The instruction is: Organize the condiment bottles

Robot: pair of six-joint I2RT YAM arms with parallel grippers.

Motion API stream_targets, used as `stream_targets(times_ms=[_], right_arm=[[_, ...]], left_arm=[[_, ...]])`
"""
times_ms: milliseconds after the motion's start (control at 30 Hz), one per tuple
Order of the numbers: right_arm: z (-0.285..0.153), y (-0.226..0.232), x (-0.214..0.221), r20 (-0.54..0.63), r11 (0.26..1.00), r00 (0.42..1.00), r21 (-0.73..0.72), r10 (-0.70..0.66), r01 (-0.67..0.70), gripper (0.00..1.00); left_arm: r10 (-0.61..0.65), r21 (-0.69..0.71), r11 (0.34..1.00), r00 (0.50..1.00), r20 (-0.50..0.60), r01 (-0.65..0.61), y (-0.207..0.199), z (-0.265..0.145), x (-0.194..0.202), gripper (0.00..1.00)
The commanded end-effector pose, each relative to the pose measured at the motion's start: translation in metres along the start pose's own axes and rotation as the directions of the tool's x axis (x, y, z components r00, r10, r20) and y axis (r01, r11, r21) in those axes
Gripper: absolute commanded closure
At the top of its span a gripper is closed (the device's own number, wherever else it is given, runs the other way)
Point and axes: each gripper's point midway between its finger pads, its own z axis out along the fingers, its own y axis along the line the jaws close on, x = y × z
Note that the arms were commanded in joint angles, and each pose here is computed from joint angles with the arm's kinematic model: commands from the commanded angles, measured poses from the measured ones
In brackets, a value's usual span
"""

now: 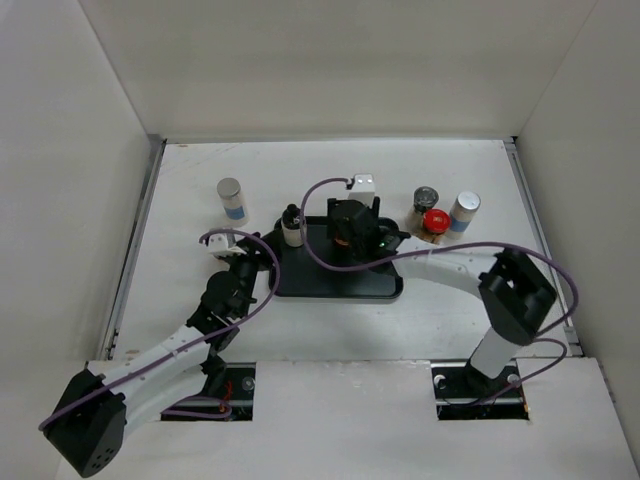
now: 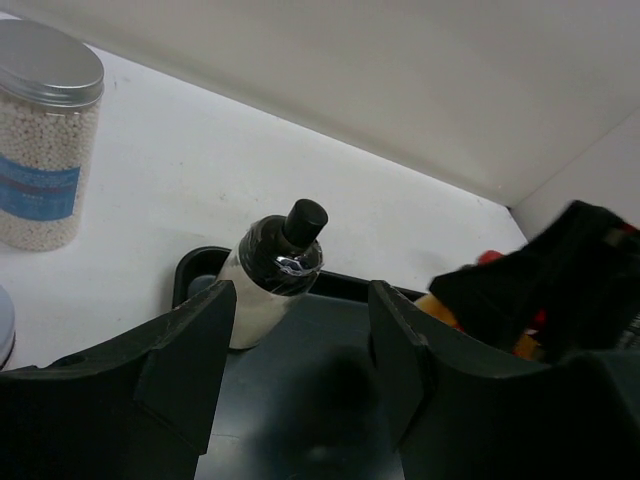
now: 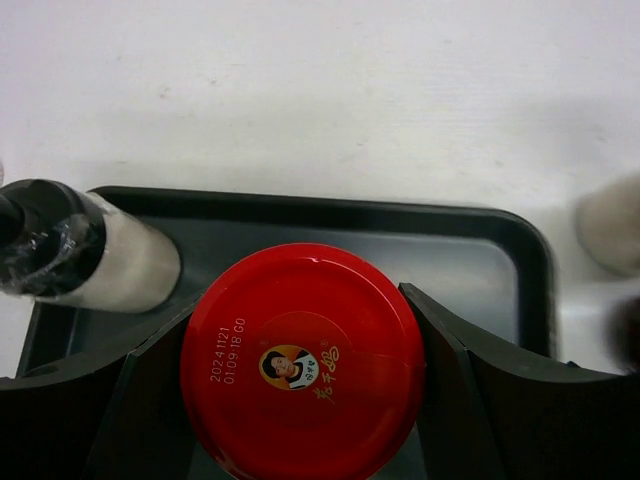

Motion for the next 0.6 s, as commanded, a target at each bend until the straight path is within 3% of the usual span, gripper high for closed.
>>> stream_targets(times_ms=[0,367,567], right_arm=[[0.005,0.054,-0.082,0.201,0.983,0.97,-0.141,0.141,-0.113,0.44],[0.048,0.084,-0.058,0.165,0.989,0.983,-0.133,0.085,-0.064,0.41],[0.048,0.084,-0.058,0.168,0.989,0.982,-0.13,0.089,-0.068,0.17]], left_arm=[[-0.034,0.0,0.999,0.999,0.04,0.034,0.001,0.0,-0.009,0.46],[-0.041,0.004,0.999,0.999,0.027,0.041,-0.001,0.001,-0.005,0.46],[-0.041,0.006,0.999,0.999,0.018,0.041,-0.002,0.002,-0.003,0.46]])
